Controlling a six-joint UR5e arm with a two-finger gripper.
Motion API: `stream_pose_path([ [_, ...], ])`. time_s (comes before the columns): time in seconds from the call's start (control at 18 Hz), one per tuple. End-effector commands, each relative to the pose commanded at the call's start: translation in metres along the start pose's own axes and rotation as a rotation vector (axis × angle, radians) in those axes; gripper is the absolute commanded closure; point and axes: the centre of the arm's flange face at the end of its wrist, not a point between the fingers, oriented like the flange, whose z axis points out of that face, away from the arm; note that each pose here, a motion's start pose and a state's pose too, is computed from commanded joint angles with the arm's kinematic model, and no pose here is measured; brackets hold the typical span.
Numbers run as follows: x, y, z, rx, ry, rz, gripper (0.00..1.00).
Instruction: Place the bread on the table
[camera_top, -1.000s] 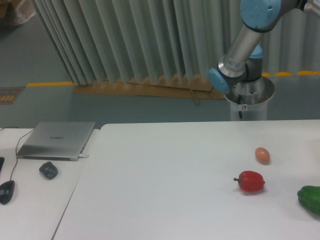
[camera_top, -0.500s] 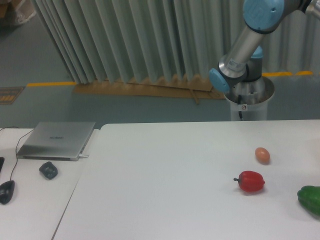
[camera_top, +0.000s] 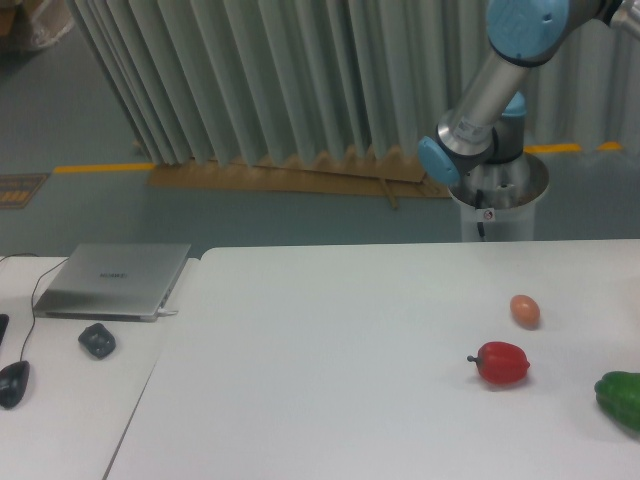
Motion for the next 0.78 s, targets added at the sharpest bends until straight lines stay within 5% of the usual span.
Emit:
stream_pose_path([
  [0.78,0.011,-0.006,-0.043,0.021,0.021,-0.101,0.86],
])
